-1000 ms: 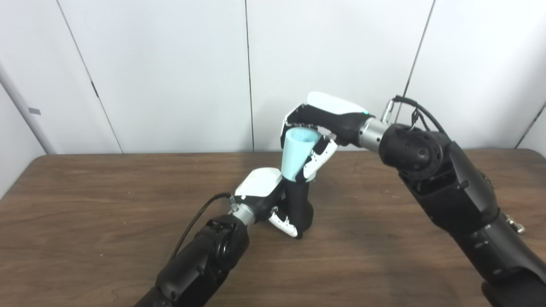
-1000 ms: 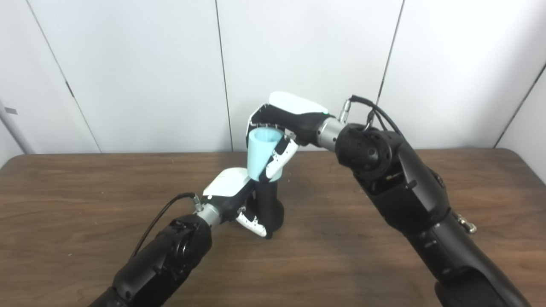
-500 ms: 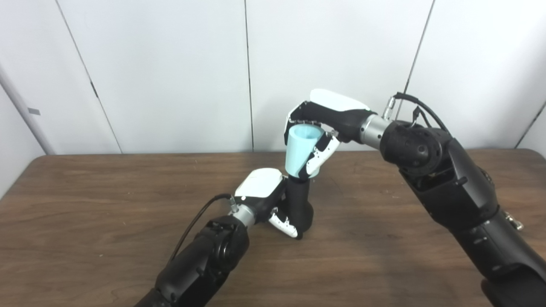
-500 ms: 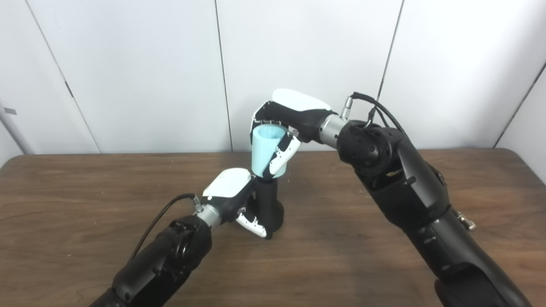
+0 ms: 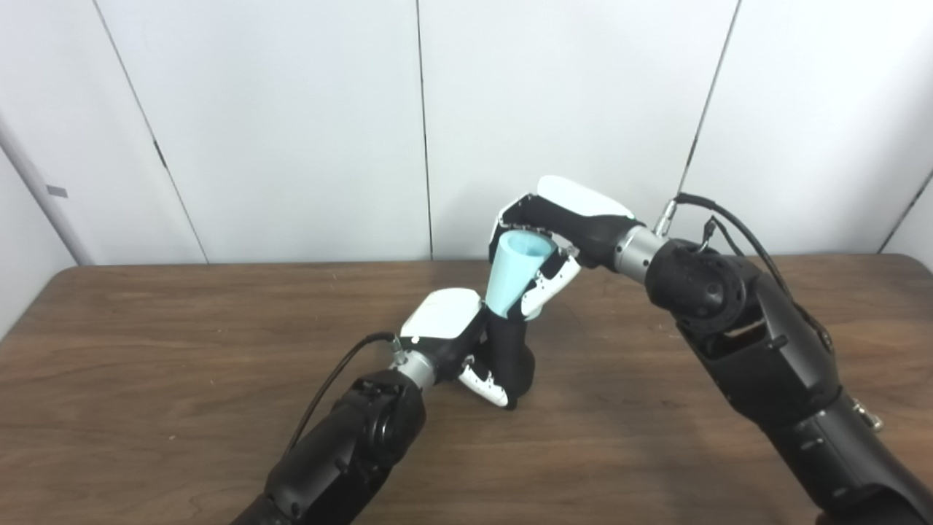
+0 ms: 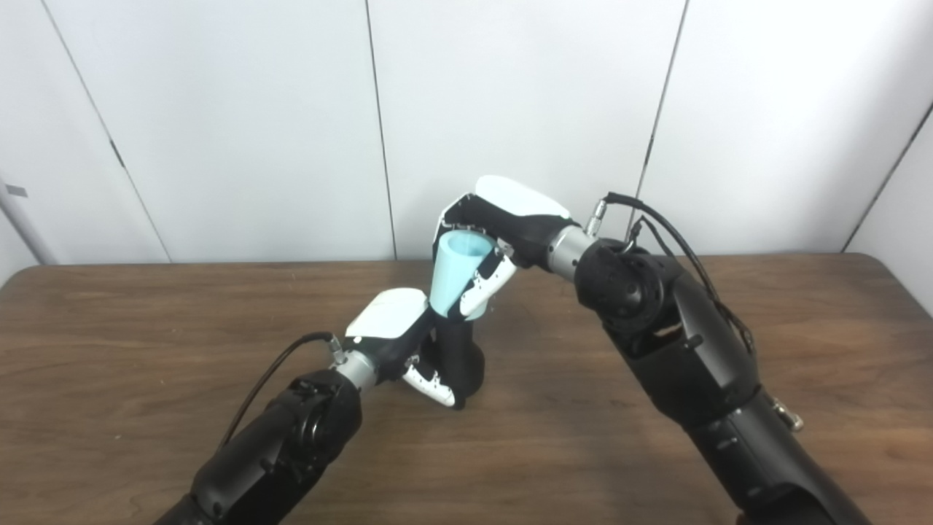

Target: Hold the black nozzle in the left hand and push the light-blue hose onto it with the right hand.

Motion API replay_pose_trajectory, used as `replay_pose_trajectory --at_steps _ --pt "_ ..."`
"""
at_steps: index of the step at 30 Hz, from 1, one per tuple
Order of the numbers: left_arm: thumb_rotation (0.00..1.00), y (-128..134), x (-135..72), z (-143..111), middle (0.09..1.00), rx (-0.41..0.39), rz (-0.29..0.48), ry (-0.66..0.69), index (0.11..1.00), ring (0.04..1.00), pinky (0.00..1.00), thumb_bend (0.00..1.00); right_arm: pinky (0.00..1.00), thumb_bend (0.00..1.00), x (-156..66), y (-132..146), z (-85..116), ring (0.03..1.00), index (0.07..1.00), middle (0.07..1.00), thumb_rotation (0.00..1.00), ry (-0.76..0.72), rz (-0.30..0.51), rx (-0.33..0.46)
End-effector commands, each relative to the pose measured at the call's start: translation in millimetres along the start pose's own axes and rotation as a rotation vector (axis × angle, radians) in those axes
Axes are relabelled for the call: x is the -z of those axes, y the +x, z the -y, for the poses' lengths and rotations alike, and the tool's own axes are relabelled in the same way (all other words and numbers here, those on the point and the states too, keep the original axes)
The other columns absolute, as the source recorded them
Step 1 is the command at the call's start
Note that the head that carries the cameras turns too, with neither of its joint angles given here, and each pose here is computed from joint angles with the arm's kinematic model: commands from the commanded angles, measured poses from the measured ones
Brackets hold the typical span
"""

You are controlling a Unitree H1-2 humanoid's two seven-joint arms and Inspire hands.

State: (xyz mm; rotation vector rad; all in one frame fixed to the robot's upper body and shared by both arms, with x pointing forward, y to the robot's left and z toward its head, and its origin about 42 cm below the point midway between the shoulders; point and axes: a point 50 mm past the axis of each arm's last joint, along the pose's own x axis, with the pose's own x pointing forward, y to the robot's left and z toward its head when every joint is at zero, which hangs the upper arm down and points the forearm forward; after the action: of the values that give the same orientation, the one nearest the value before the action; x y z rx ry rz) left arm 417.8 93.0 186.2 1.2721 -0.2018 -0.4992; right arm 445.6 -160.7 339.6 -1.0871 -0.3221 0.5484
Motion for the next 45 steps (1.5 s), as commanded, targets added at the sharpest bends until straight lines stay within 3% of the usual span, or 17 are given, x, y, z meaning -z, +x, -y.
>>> replay_pose_trajectory --at_steps 1,15,28,34,42,45 --pt "0.00 -19.1 14.2 61.1 0.451 0.243 -0.067 0.031 0.486 0.469 0.43 0.53 0.36 0.52 -5.7 4.3 6.1 0.423 0.488 0.502 0.00 0.006 0.006 0.021" --pt "0.00 -21.9 15.6 59.5 0.479 0.235 -0.071 0.035 0.482 0.501 0.49 0.53 0.33 0.50 2.5 11.9 -11.5 0.437 0.497 0.504 0.00 0.067 -0.028 0.009" --pt "0.00 -20.8 27.8 48.7 0.480 0.218 -0.075 0.012 0.480 0.486 0.46 0.53 0.33 0.50 -6.7 -16.6 4.4 0.456 0.485 0.486 0.00 -0.056 0.090 -0.086" --pt "0.00 -21.5 39.2 40.4 0.490 0.183 -0.102 -0.061 0.479 0.488 0.48 0.53 0.34 0.50 0.2 -24.5 -6.5 0.463 0.475 0.482 0.00 -0.007 0.087 -0.069" --pt "0.00 -23.3 49.8 33.1 0.512 0.104 -0.161 -0.227 0.471 0.531 0.59 0.52 0.34 0.50 8.0 -24.5 -29.1 0.442 0.489 0.495 0.00 0.027 0.060 -0.062" --pt "0.00 -22.9 49.8 32.5 0.516 0.087 -0.163 -0.236 0.470 0.516 0.56 0.52 0.34 0.50 9.9 -23.4 -35.6 0.440 0.492 0.499 0.00 0.034 0.050 -0.067"
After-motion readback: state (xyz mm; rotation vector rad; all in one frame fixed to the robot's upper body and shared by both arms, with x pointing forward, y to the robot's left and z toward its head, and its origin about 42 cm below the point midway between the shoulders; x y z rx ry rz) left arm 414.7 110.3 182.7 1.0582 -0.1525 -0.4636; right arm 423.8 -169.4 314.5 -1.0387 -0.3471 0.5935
